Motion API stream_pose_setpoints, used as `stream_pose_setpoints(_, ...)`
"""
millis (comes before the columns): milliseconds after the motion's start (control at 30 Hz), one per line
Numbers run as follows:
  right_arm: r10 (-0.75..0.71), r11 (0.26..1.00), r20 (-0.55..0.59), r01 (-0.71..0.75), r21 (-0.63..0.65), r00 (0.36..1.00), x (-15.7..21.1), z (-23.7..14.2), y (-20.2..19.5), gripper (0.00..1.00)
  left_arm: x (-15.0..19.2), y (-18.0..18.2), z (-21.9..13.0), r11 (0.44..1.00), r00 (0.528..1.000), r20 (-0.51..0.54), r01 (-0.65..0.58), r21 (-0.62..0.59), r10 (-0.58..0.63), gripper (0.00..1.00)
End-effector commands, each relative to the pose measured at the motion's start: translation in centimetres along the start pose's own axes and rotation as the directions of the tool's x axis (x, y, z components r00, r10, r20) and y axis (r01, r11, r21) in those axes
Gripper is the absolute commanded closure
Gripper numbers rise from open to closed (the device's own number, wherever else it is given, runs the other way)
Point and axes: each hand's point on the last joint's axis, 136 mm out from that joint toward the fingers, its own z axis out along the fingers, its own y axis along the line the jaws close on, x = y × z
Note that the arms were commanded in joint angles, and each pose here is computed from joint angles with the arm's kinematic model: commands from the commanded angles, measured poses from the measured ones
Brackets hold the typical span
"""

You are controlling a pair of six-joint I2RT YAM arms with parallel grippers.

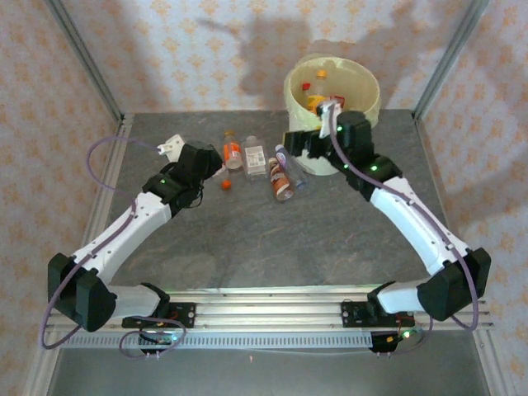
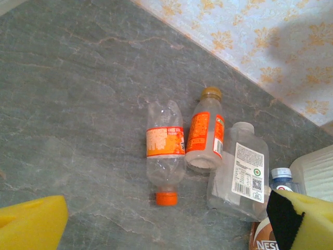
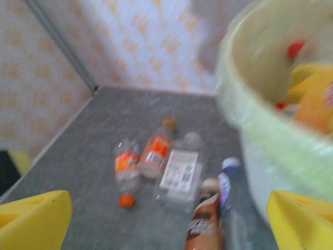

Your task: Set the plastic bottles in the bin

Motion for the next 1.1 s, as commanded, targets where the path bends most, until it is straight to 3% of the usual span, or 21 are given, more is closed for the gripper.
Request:
stream_pose_setpoints(0, 0.098, 0.995, -0.072, -0.098, -0.002, 0.993, 3.6, 2.3, 0.6, 0.04, 0.3, 0.5, 0.6, 0.998, 0.999, 0.001, 0.052, -0.019, -0.052, 0.00)
stream_pose_setpoints(67, 0.129, 0.992, -0.140, -0.128, 0.021, 0.982, 6.0, 3.9, 0.9, 0.05, 0.4, 0.4, 0.7, 0.998, 0.998, -0.006, 0.065, -0.014, -0.065, 0.00)
stream_pose_setpoints(200, 0.190, 0.965, -0.202, -0.145, 0.218, 0.961, 10.1, 6.5, -1.3, 0.08, 0.8, 0.3, 1.0, 0.997, 0.997, -0.021, 0.072, -0.012, -0.072, 0.00)
stream_pose_setpoints(467, 0.168, 0.941, -0.330, -0.052, 0.335, 0.929, 15.6, 9.8, -2.6, 0.16, 1.7, -1.1, 1.0, 0.998, 0.996, -0.085, 0.018, 0.061, -0.013, 0.00)
stream_pose_setpoints(567, 0.171, 0.916, -0.336, -0.024, 0.400, 0.926, 16.6, 10.4, -3.9, 0.19, 2.0, -1.0, 1.2, 0.999, 0.995, -0.098, 0.015, 0.052, -0.010, 0.00)
stream_pose_setpoints(867, 0.178, 0.925, -0.402, -0.013, 0.381, 0.898, 18.7, 12.6, -3.8, 0.24, 2.8, -1.2, 2.2, 0.999, 0.991, -0.131, 0.035, 0.034, -0.030, 0.00)
stream_pose_setpoints(1067, 0.192, 0.897, -0.412, 0.010, 0.442, 0.891, 20.1, 13.2, -5.1, 0.24, 2.7, -1.4, 2.4, 0.999, 0.990, -0.140, 0.026, 0.023, -0.022, 0.00)
